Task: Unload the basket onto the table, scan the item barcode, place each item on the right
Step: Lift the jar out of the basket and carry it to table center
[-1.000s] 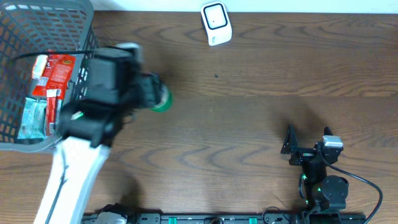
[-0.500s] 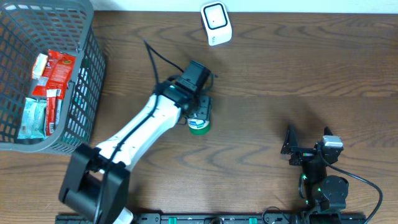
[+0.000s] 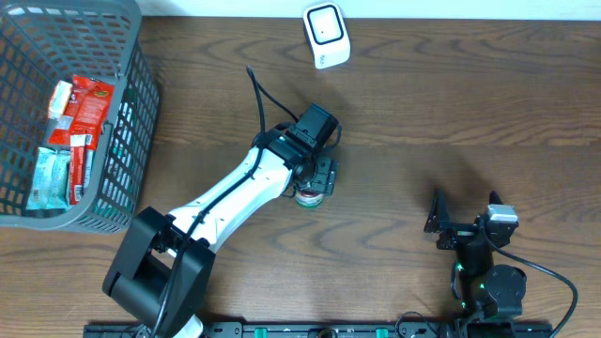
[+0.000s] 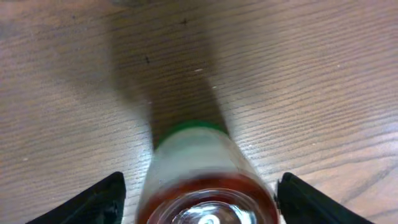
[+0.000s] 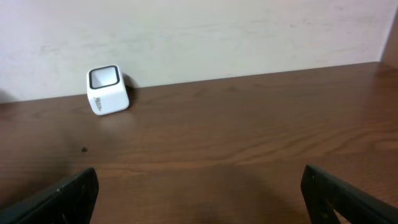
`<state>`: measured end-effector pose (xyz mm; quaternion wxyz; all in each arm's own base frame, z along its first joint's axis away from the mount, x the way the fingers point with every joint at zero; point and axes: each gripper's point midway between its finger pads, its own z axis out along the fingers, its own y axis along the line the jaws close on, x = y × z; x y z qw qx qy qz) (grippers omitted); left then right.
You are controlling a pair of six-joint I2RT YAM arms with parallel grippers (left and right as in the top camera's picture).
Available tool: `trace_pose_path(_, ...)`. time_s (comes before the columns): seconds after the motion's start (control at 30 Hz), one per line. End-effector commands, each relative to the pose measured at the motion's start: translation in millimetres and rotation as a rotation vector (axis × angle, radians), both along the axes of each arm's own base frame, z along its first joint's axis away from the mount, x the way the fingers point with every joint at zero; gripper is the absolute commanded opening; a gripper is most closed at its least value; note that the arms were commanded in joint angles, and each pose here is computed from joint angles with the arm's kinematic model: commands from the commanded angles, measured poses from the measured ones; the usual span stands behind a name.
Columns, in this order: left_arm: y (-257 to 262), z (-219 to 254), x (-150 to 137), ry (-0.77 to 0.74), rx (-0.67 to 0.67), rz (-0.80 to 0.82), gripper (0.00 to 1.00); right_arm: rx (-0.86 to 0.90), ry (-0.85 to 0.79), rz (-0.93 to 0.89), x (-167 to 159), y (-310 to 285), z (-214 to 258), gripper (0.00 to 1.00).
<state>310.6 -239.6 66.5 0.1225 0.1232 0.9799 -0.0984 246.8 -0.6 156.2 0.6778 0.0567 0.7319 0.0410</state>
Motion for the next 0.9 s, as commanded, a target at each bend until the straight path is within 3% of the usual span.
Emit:
trace_pose_path(0.0, -7, 4, -3, 0.017, -0.032, -0.010, 0.82, -0.004, 0.002, 0.004, 0, 1, -1, 0.99)
trace_pose_path(0.27, -10, 27, -2, -0.035, -0.066, -0.037, 0.94, -0.004, 0.002, 0.004, 0, 1, -1, 0.99)
trace_pose_path(0.87, -4, -1, -2, -0.019, 0.031, -0.039, 0.94, -0.004, 0.003, 0.004, 0, 1, -1, 0.99)
